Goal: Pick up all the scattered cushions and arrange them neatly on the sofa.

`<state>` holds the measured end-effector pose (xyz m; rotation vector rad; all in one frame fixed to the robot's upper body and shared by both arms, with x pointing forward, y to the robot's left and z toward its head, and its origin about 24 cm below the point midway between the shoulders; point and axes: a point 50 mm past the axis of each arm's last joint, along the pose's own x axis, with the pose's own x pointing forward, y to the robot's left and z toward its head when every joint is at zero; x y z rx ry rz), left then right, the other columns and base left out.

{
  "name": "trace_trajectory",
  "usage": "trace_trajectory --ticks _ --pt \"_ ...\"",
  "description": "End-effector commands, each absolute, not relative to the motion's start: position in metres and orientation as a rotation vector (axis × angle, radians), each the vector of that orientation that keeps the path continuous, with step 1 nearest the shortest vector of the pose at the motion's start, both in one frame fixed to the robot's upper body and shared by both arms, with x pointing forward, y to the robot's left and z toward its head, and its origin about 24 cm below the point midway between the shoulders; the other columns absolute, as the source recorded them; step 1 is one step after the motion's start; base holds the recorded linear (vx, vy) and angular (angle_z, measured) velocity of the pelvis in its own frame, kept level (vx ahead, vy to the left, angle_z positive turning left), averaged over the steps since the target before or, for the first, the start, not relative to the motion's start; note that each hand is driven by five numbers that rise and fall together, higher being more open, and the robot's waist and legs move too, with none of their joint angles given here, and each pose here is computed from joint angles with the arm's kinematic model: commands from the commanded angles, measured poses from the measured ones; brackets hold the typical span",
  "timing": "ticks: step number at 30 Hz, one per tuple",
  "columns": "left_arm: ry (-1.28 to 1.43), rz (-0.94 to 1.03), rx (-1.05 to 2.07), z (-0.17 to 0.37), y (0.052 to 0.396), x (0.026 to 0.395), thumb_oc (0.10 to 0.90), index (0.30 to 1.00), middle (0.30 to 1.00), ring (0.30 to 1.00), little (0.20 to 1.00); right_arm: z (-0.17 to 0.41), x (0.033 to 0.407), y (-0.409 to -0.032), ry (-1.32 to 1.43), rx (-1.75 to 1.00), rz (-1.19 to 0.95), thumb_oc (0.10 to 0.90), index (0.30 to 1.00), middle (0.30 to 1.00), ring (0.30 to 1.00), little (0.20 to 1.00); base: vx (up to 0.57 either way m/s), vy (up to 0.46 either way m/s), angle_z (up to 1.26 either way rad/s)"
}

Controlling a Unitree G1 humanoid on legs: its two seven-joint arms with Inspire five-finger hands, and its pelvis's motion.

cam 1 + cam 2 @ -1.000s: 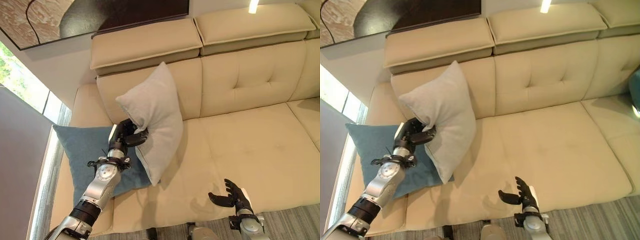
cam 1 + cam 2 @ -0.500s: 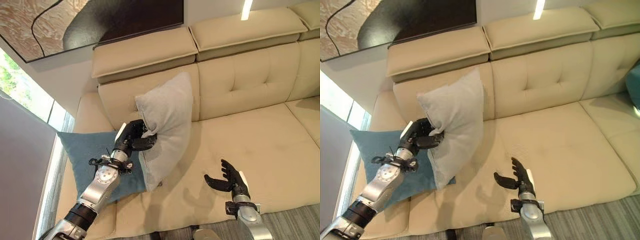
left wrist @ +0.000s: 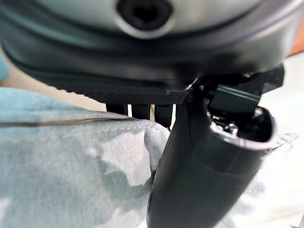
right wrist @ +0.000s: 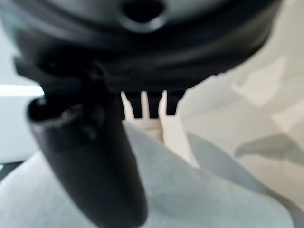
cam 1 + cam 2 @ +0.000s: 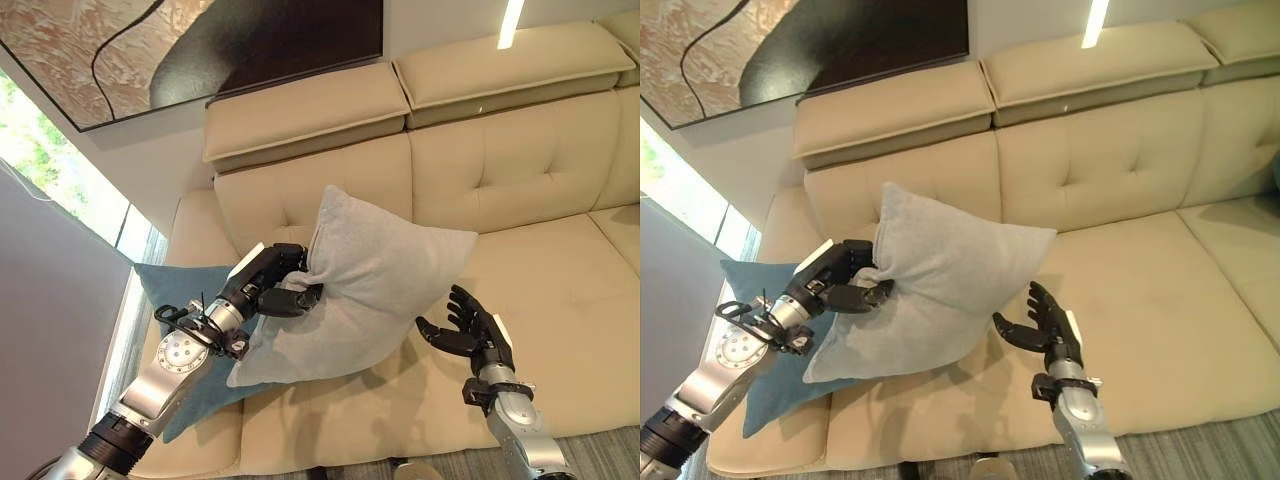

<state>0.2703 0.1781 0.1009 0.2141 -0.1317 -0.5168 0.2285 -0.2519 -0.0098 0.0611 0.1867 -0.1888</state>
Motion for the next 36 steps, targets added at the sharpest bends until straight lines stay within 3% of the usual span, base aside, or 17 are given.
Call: trace_trajectory --ticks 1,5,10,30,36 --pt "-0.698 -0.509 0.063 0.214 0.181 0.271 0.400 0.300 0.300 0.300 0.300 0.015 0.241 -0.247 0.006 0.189 -0.148 0.800 0.900 0.900 0.900 0.900 0.00 -0.021 0.12" --pt "-0.779 -0.487 0.011 0.226 0.184 0.265 0.400 0.300 0.300 0.300 0.300 -0.017 0.219 -0.245 0.129 0.254 -0.199 0.800 0.900 0.900 0.900 0.900 0.00 -0.017 0.06" --pt "-0.834 -0.570 0.000 0.238 0.177 0.257 0.400 0.300 0.300 0.300 0.300 -0.024 0.225 -0.244 0.156 0.297 -0.201 0.800 0.900 0.900 0.900 0.900 0.00 0.000 0.00" --pt "-0.760 -0.894 0.140 0.271 0.197 0.229 0.400 0.300 0.300 0.300 0.300 0.020 0.264 -0.235 -0.019 0.498 0.046 0.800 0.900 0.900 0.900 0.900 0.00 0.002 0.02" --pt "-0.674 -0.960 0.139 0.260 0.196 0.231 0.400 0.300 0.300 0.300 0.300 0.055 0.275 -0.212 -0.153 0.565 0.258 0.800 0.900 0.900 0.900 0.900 -0.01 0.008 0.04"
